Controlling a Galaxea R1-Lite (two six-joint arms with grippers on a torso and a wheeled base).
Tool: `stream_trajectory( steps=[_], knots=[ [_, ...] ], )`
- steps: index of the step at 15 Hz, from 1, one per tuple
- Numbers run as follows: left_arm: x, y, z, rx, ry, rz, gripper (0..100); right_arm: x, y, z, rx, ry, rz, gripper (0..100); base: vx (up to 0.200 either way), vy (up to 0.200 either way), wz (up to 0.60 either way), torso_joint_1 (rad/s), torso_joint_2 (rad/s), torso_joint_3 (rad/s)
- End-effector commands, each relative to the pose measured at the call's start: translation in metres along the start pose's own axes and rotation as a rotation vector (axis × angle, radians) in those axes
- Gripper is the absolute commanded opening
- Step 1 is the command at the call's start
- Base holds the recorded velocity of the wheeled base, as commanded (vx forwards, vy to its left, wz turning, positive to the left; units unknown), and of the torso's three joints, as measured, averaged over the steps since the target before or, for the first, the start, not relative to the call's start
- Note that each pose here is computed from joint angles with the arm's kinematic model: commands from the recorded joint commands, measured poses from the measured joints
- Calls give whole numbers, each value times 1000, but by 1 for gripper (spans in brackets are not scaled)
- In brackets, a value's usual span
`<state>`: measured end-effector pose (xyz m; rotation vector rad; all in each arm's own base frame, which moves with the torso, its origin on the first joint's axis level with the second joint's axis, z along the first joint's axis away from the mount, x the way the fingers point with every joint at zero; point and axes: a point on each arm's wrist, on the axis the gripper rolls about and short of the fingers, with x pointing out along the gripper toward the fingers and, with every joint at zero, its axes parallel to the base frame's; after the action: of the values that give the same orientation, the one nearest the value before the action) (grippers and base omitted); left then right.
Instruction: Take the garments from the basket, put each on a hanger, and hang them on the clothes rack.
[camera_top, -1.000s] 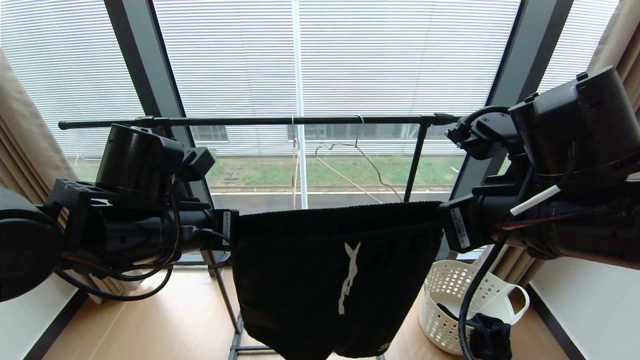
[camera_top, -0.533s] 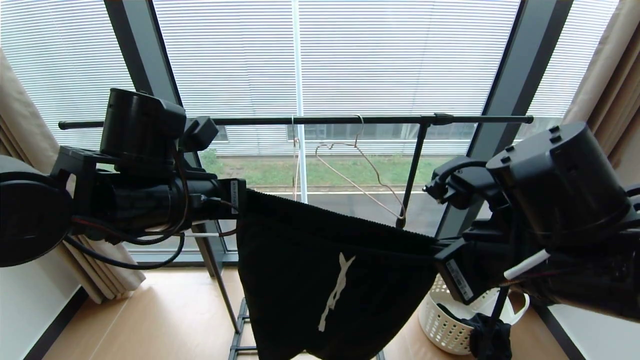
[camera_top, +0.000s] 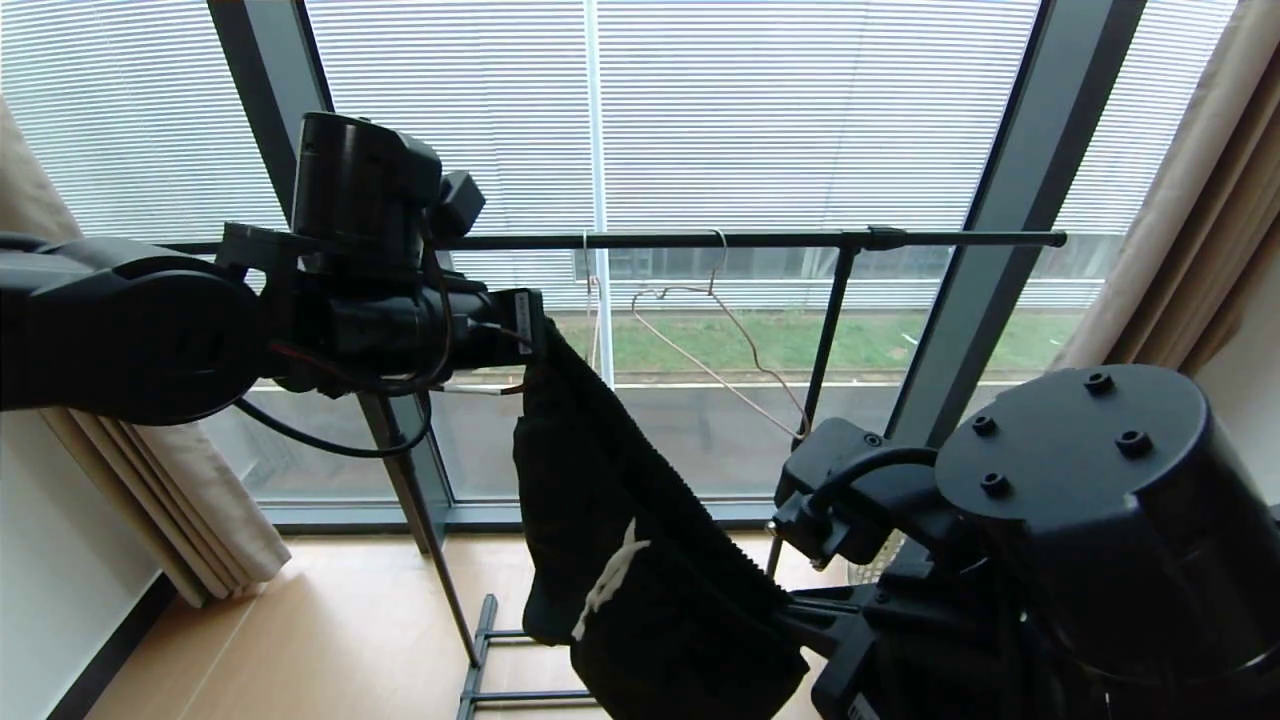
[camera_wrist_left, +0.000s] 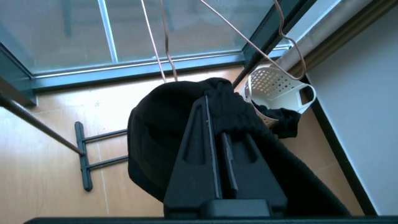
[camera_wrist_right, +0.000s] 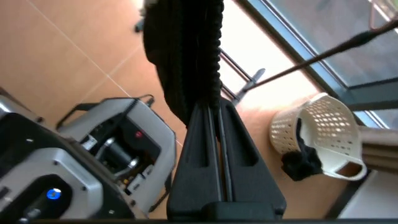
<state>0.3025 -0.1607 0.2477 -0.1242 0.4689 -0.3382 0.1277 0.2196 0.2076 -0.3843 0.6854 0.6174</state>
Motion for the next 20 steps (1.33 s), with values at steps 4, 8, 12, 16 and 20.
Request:
stream_trajectory(
  steps=[4,8,12,16,20],
  knots=[
    [22,-22,14,12,-9,-39,0,17,43,18,84,-14,131,0,0,0,0,0,0,0],
    [26,-43,19,30,-12,-82,0,27,64,36,237,-52,199,0,0,0,0,0,0,0],
    [29,-51,16,38,-5,-99,0,29,68,46,362,-137,242,0,0,0,0,0,0,0],
    [18,-44,18,33,1,-63,0,19,45,40,277,-90,160,0,0,0,0,0,0,0],
    [-21,-18,23,45,74,37,0,14,-13,37,196,-48,-56,0,0,0,0,0,0,0]
  ],
)
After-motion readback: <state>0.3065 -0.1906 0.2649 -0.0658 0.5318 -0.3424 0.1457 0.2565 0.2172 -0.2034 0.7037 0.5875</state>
